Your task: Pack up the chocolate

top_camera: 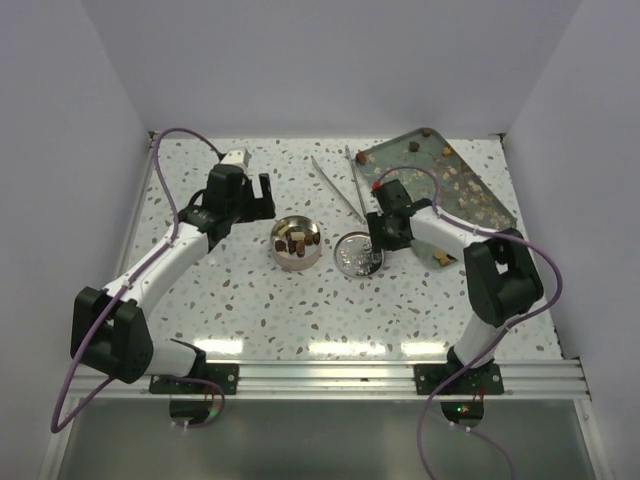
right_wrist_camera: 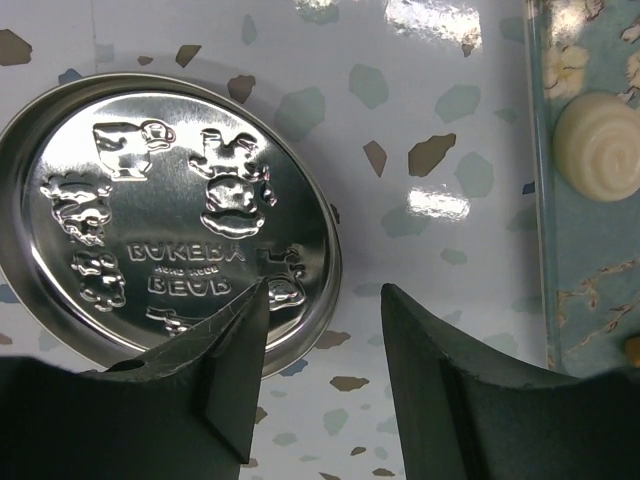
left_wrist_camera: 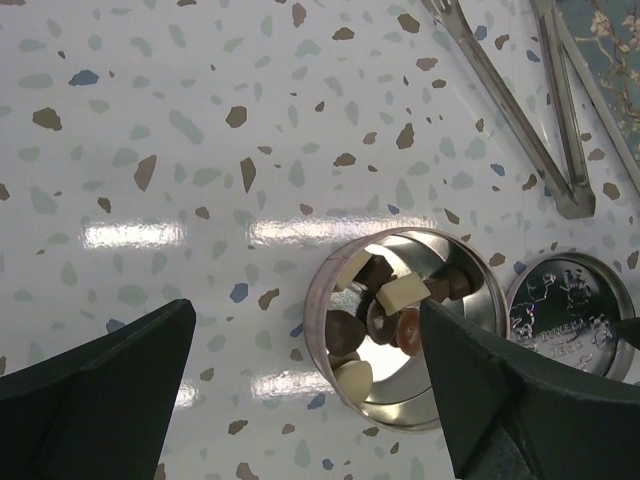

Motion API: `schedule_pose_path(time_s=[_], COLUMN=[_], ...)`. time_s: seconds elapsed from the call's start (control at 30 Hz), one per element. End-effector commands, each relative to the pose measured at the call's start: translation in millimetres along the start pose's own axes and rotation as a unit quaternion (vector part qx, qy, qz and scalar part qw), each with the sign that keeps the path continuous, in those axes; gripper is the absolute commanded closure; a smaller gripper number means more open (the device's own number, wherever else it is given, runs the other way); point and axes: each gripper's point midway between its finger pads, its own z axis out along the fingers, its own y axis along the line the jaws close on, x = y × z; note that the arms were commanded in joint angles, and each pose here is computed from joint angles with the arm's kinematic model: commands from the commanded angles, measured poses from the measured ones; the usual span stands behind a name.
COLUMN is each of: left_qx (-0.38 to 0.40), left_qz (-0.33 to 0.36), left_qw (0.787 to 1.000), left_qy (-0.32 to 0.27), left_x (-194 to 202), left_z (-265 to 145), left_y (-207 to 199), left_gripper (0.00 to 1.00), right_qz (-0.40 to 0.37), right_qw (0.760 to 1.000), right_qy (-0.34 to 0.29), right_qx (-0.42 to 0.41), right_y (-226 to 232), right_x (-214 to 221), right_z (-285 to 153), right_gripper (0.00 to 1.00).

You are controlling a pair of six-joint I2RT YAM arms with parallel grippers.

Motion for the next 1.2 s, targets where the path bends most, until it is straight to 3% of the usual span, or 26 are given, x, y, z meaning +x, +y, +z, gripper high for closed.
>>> schedule_pose_path(time_s=[0.0, 0.43, 0.7, 0.77, 0.97, 1.17], left_qx=[0.029, 0.052, 0.075, 0.101, 0.194, 0.316], left_qz=[-0.011, 0.001, 0.015, 0.029, 0.066, 0.090], left_qw=[0.999, 0.998, 0.996, 0.994, 0.978, 0.944], left_qy=[-0.025, -0.025, -0.034, -0.039, -0.047, -0.032], left_x=[-12.4, -14.0, -18.9, -20.6, -28.1, -25.9], left_z=[-9.4, -6.0, -6.1, -6.7, -7.4, -14.0], left_y=[-14.0, -30.4, -44.4, -54.9, -101.3, -157.6], left_gripper=[0.00, 0.00, 0.00, 0.00, 0.00, 0.00], right_qz=[-0.001, 0.001, -0.001, -0.001, -0.007, 0.009], right_qw=[0.999, 1.000, 0.999, 0.999, 0.999, 1.000], right_qy=[-0.030, 0.017, 0.031, 0.031, 0.033, -0.010], right_qx=[0.013, 0.009, 0.025, 0.030, 0.036, 0.017], right_y=[-3.6, -9.7, -20.2, -24.1, -28.5, -21.9], right_x=[-15.5, 18.2, 24.6, 24.0, 11.1, -37.1], right_z=[4.4, 29.9, 27.4, 24.5, 2.8, -49.1], right_gripper=[0.48, 0.60, 0.86, 1.00, 1.00, 1.00])
